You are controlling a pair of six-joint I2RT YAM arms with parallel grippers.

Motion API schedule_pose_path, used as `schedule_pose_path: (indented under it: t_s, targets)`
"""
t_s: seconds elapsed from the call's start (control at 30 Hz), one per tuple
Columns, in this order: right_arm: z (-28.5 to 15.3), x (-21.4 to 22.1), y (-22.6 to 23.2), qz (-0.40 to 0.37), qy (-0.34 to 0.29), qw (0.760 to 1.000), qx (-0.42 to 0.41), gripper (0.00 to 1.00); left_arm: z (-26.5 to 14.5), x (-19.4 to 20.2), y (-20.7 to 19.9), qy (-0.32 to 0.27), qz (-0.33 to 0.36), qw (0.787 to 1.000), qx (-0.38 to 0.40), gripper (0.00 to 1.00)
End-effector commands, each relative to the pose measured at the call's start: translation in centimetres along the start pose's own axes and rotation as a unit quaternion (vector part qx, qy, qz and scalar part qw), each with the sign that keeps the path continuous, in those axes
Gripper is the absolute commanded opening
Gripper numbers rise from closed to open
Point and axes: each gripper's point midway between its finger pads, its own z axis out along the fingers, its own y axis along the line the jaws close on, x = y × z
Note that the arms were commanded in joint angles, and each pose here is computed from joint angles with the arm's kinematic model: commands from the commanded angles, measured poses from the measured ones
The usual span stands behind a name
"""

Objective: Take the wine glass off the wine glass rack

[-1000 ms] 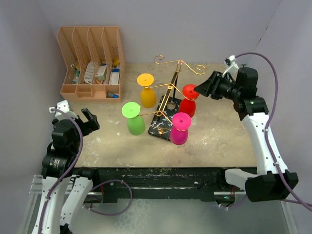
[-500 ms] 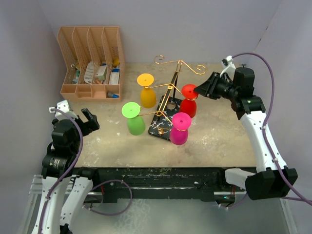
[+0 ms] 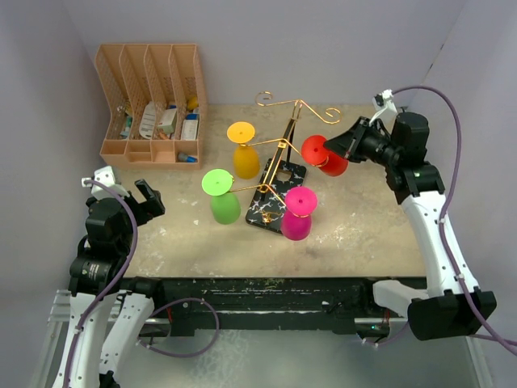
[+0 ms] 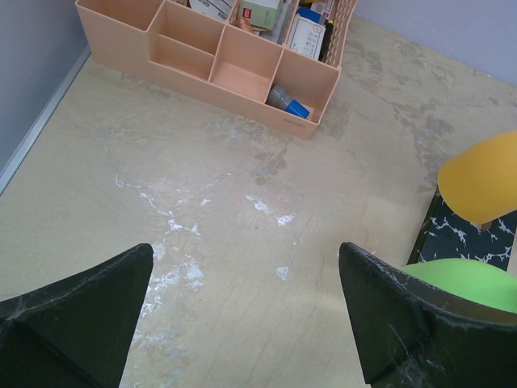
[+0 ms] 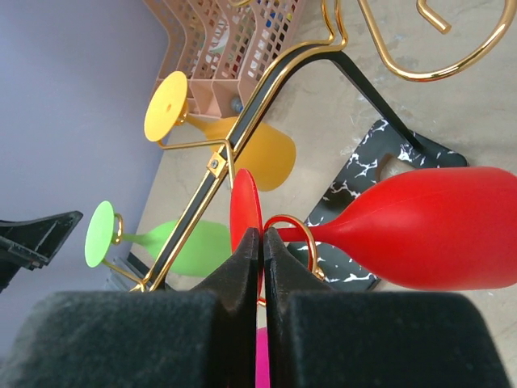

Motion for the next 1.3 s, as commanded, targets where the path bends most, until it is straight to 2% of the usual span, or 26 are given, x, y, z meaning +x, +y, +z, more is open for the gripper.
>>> schedule_pose_path:
  t_s: [0.0, 0.4, 0.73, 0.9, 1.27]
  targets:
    - [-1.1, -1.6, 1.4, -0.011, -0.039, 0.999, -0.007, 0.0, -0.3, -1.5, -0.4, -0.023, -0.009, 1.0, 0.005, 0.99]
    - [-1.5, 0.6, 1.2, 0.048, -0.019, 0.999, -0.01, 0.0, -0.4, -1.6, -0.3, -0.027, -0.009, 1.0, 0.004, 1.0]
    - [-2.4, 1.0, 2.7, 0.081, -0.04, 0.995, -0.05, 0.0, -0.4, -1.6, -0.3, -0.027, -0.01, 1.0, 0.003, 1.0]
    - [-2.8, 0.9, 2.6, 0.094, -0.051, 0.994, -0.038, 0.0, -0.5, -1.6, -0.3, -0.028, -0.01, 1.0, 0.004, 0.99]
    - [-2.8, 2.6, 1.0, 0.185, -0.086, 0.978, -0.035, 0.0, -0.5, -1.7, -0.2, -0.029, -0.01, 1.0, 0.002, 0.99]
